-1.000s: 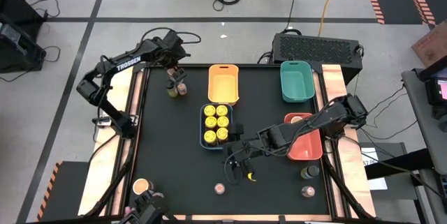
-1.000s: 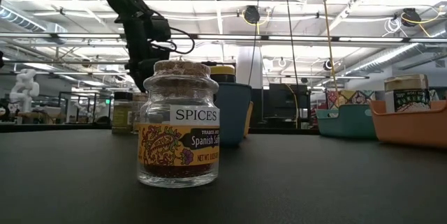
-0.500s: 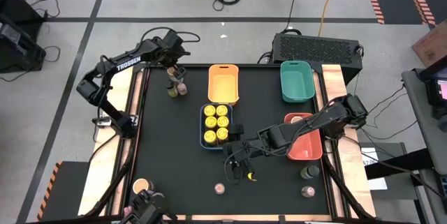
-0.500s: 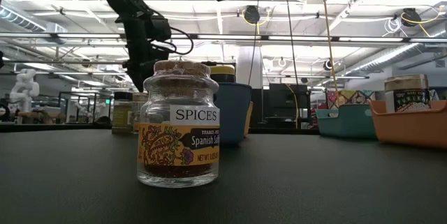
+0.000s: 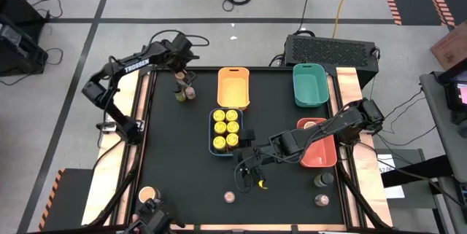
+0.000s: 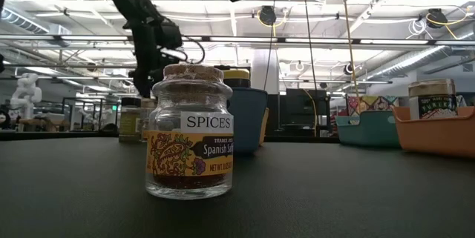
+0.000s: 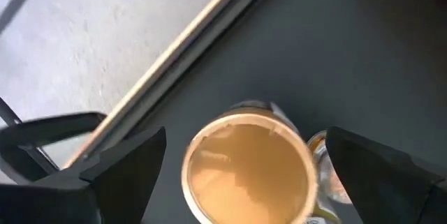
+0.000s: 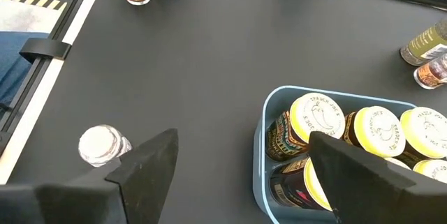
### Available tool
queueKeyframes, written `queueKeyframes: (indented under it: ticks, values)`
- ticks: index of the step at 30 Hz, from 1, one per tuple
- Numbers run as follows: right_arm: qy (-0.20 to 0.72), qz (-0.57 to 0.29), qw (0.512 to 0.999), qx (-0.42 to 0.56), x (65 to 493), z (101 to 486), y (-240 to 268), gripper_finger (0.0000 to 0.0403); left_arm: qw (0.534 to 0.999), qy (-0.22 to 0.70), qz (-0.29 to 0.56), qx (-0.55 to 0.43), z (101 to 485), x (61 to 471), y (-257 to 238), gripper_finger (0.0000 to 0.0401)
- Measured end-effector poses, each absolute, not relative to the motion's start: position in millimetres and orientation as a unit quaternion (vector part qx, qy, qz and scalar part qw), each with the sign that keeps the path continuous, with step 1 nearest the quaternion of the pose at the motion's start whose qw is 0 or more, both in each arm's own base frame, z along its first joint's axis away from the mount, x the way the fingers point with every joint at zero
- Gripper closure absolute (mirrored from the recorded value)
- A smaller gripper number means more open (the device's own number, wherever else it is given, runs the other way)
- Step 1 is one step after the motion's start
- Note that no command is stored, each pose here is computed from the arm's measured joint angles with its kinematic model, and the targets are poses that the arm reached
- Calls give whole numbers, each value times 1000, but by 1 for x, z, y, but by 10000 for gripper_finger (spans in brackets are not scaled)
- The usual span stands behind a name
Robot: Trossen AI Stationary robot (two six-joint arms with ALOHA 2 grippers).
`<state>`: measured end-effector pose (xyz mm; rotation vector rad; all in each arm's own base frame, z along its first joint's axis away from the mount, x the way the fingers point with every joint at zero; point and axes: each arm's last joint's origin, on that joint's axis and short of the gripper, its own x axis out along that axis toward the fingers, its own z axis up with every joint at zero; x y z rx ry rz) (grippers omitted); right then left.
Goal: Sort spices by type
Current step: Put the gold seasoning bottle into the orange bin
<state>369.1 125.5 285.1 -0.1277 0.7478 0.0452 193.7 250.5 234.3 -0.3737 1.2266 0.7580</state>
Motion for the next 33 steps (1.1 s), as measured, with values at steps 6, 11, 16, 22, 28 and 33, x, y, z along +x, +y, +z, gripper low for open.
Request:
queueKeyframes:
  ticks: [6,11,16,22,28,33]
  values:
    - [370,21,927,-60,368,284,126,88,709,590,337,-190,207,192,258,8]
    - [373,21,925,-62,368,284,126,88,699,612,318,-189,193,193,259,8]
    - [373,20,925,-63,368,284,125,88,699,613,315,-189,191,194,260,8]
    - [373,20,925,-63,368,284,125,88,701,616,309,-183,191,194,260,33]
    - [373,21,926,-64,368,284,125,88,702,616,306,-182,191,194,259,116]
    - [373,21,926,-64,368,284,125,88,703,617,304,-180,192,194,259,118]
